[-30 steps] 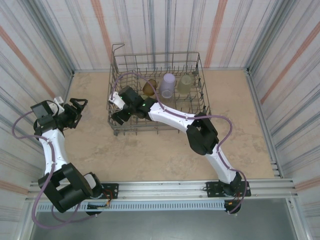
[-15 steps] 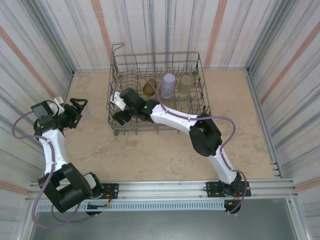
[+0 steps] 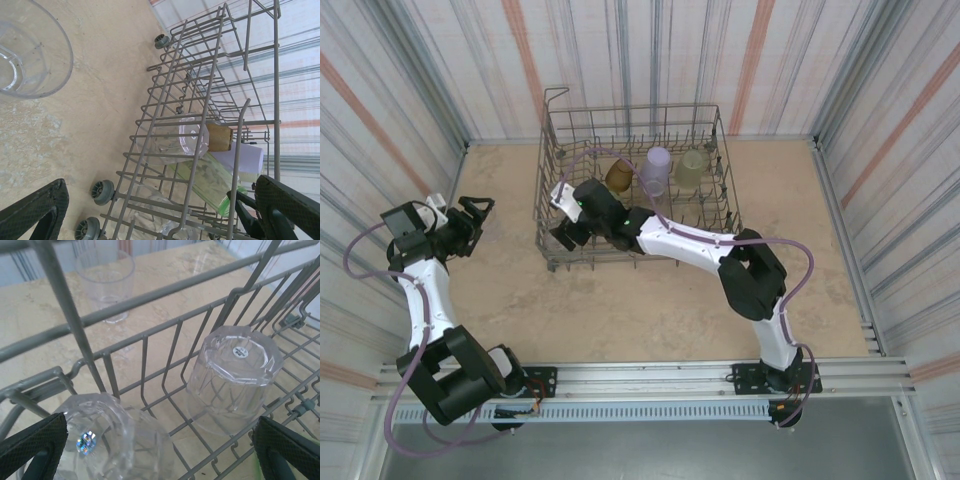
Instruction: Load the cups into the dish rack
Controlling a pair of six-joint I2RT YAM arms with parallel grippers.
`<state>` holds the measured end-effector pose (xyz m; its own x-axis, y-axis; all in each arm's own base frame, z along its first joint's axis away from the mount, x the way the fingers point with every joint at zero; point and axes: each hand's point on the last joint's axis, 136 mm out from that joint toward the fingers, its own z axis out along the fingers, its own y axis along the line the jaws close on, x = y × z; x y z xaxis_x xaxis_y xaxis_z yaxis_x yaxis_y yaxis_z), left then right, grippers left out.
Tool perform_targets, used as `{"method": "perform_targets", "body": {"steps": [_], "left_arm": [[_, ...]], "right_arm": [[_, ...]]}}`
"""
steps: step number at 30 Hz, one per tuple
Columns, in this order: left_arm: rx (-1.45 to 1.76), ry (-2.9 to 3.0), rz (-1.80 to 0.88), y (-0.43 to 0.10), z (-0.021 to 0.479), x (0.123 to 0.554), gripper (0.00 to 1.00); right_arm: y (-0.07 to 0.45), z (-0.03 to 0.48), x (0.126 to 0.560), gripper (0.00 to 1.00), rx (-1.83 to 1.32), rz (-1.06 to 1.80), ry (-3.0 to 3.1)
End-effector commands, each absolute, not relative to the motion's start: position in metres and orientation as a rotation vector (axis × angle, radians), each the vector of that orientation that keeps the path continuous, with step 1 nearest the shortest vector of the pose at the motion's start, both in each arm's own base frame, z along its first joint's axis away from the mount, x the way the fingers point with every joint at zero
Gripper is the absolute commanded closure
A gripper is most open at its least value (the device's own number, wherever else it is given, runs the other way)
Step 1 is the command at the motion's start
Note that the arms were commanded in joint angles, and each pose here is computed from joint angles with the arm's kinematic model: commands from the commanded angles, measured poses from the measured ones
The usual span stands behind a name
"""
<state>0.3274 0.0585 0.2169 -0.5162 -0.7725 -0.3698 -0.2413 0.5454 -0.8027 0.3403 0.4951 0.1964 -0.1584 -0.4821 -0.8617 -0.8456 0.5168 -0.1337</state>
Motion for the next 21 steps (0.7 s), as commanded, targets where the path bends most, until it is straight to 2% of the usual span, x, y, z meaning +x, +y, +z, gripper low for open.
{"method": "perform_targets", "body": {"steps": [1,12,21], "left_arm": [[-0.831,2.028,-0.92,0.06,0.215,0.325,0.01],[-0.851,2.036,-0.894,0.065,0.212,0.326,0.01],[-0.875,2.073,-0.771,0.079,0.206,0.322,0.01]], "right_arm": [[0.493,0.226,0.327,0.01,-1.069,0.528,1.757],[0.466,0.244,0.31,0.01,-1.027,0.471,1.753],[0.433,0.257,0.281,0.01,-0.998,0.477,1.753]]}}
